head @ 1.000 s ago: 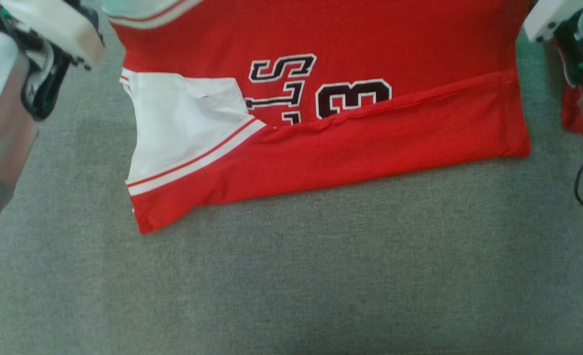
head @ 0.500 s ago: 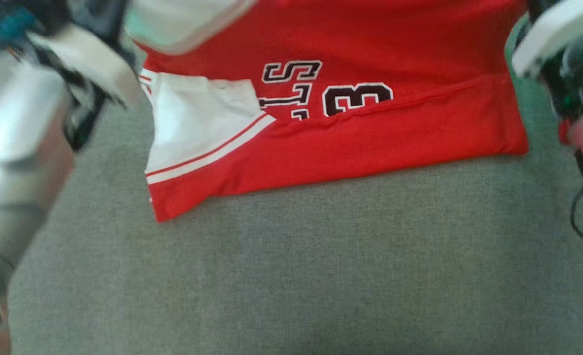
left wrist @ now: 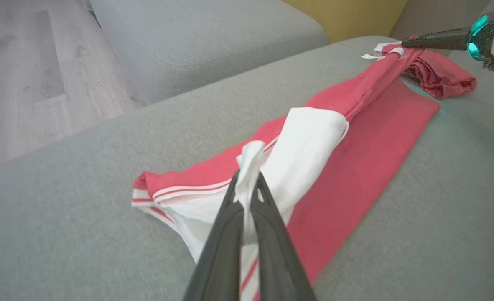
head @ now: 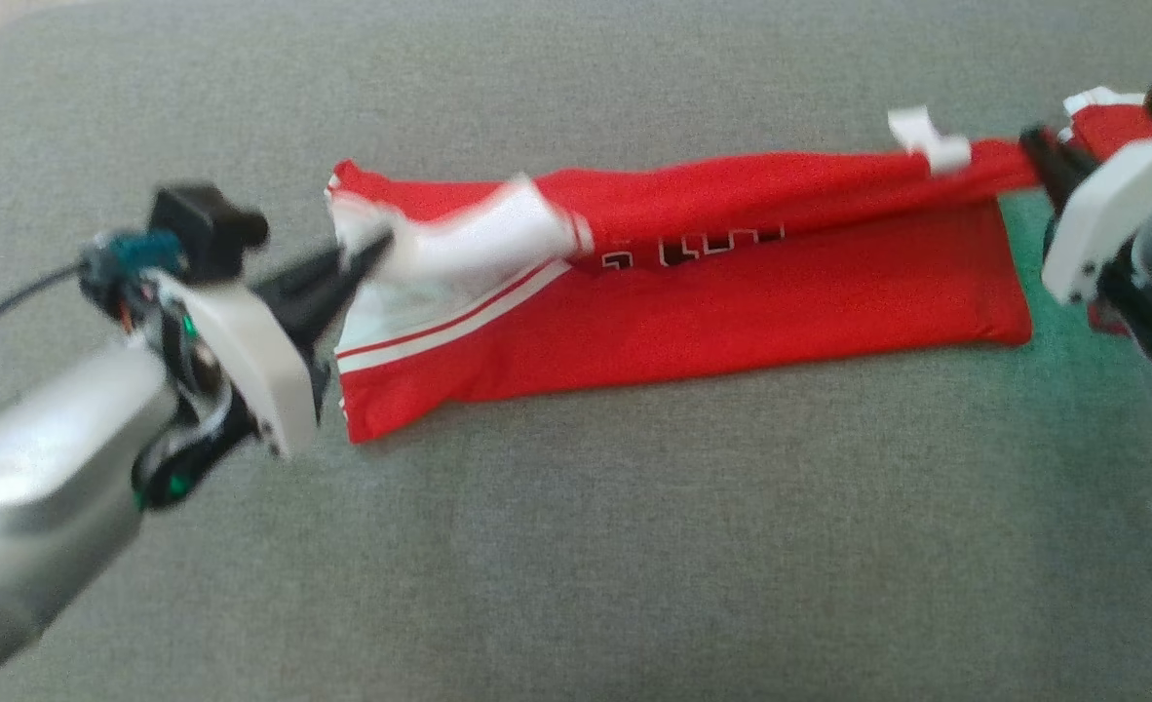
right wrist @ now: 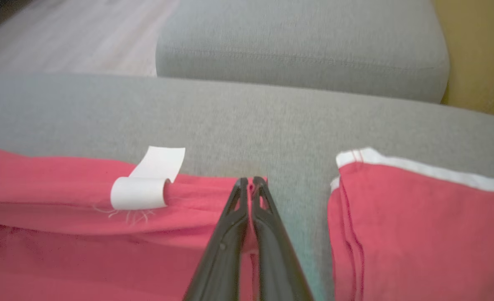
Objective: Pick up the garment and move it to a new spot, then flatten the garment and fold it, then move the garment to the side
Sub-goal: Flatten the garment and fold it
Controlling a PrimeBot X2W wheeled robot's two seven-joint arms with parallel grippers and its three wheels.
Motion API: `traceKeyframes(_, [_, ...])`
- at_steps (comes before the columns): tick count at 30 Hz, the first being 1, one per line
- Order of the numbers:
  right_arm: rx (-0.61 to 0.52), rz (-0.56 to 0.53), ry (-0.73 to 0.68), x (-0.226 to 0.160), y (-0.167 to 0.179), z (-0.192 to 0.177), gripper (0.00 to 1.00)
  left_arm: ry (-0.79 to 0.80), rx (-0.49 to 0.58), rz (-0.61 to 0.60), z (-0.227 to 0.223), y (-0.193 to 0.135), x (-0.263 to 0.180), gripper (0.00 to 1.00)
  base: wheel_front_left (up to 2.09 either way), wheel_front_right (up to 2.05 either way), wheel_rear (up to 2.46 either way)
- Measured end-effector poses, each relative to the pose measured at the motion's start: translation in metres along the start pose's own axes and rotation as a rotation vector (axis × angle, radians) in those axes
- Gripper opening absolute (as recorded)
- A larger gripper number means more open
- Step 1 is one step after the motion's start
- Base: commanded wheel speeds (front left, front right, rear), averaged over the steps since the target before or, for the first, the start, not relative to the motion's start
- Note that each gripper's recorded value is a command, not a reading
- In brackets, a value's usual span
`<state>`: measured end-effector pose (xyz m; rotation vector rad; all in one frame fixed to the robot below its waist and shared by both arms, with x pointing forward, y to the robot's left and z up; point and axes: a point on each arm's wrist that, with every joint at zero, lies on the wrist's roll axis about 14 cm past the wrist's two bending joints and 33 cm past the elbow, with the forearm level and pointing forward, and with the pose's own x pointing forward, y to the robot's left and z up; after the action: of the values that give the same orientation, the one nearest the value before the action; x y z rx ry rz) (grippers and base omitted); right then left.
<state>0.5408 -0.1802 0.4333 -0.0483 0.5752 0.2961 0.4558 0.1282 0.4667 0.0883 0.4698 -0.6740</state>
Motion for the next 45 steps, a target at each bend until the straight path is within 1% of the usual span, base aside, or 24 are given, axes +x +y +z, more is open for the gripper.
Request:
traceKeyframes(2, [-0.024, 0.005, 0.053, -0.005, 0.0, -0.013, 0.0, 0.054, -0.024, -0.04, -0.014, -0.014, -0.008, 0.0, 0.0, 0.0, 0.0])
traceKeyframes(4, [-0.035, 0.011, 0.102, -0.009, -0.001, -0.024, 0.0, 0.096, -0.033, -0.059, -0.023, -0.02, -0.015, 0.0, 0.0, 0.0, 0.0])
traceKeyframes(11, [-0.084, 0.024, 0.234, -0.019, -0.005, -0.047, 0.0, 0.152, -0.035, -0.081, -0.035, -0.026, -0.019, 0.0, 0.0, 0.0, 0.0])
traceKeyframes(16, [-0.066, 0.046, 0.33, -0.024, -0.002, -0.068, 0.0, 0.194, -0.016, -0.073, -0.046, -0.022, -0.016, 0.0, 0.0, 0.0, 0.0])
traceKeyframes(21, [-0.069, 0.049, 0.381, -0.027, -0.004, -0.079, 0.0, 0.218, -0.029, -0.072, -0.056, -0.023, -0.012, 0.0, 0.0, 0.0, 0.0])
traceKeyframes(22, [-0.071, 0.049, 0.386, -0.027, -0.004, -0.081, 0.45, 0.23, -0.034, -0.078, -0.059, -0.026, -0.011, 0.0, 0.0, 0.0, 0.0])
traceKeyframes(23, [-0.071, 0.047, 0.388, -0.027, -0.004, -0.082, 1.0, 0.243, -0.038, -0.084, -0.063, -0.028, -0.01, 0.0, 0.0, 0.0, 0.0])
traceKeyframes(24, [-0.063, 0.046, 0.385, -0.027, -0.005, -0.082, 1.0, 0.254, -0.039, -0.087, -0.066, -0.03, -0.009, 0.27, 0.0, 0.0, 0.0])
traceKeyframes(25, [-0.041, 0.044, 0.381, -0.027, -0.005, -0.081, 1.0, 0.259, -0.039, -0.085, -0.068, -0.03, -0.009, 1.0, 0.0, 0.0, 0.0])
traceKeyframes(27, [0.069, 0.036, 0.359, -0.027, -0.007, -0.076, 1.0, 0.244, -0.027, -0.071, -0.067, -0.026, -0.008, 1.0, 0.0, 0.0, 0.0])
traceKeyframes(28, [0.098, 0.034, 0.349, -0.028, -0.007, -0.074, 1.0, 0.223, -0.018, -0.05, -0.063, -0.022, -0.007, 1.0, 0.0, 0.0, 0.0])
traceKeyframes(32, [0.112, 0.031, 0.266, -0.031, -0.006, -0.054, 1.0, 0.023, -0.021, 0.088, -0.022, 0.002, -0.001, 1.0, 0.0, 0.0, 0.0])
traceKeyframes(34, [0.125, 0.033, 0.187, -0.032, -0.005, -0.036, 1.0, -0.097, -0.032, 0.141, 0.004, 0.01, 0.0, 1.0, 0.0, 0.0, 0.0])
traceKeyframes(35, [0.134, 0.038, 0.135, -0.033, -0.002, -0.024, 1.0, -0.156, -0.035, 0.165, 0.017, 0.013, -0.001, 1.0, 0.0, 0.0, 0.0])
traceKeyframes(37, [0.164, 0.043, -0.019, -0.036, 0.001, 0.01, 1.0, -0.27, -0.049, 0.216, 0.042, 0.02, -0.006, 1.0, 0.0, 0.0, 0.0])
traceKeyframes(40, [0.195, 0.07, -0.236, -0.046, 0.014, 0.054, 1.0, -0.4, -0.1, 0.275, 0.072, 0.025, -0.017, 1.0, 0.0, 0.0, 0.0])
traceKeyframes(42, [0.211, 0.082, -0.365, -0.056, 0.022, 0.078, 1.0, -0.471, -0.143, 0.305, 0.088, 0.024, -0.025, 1.0, 0.0, 0.0, 0.0])
traceKeyframes(45, [0.226, 0.081, -0.545, -0.074, 0.029, 0.108, 1.0, -0.62, -0.198, 0.358, 0.117, 0.025, -0.047, 1.0, 0.0, 0.0, 0.0])
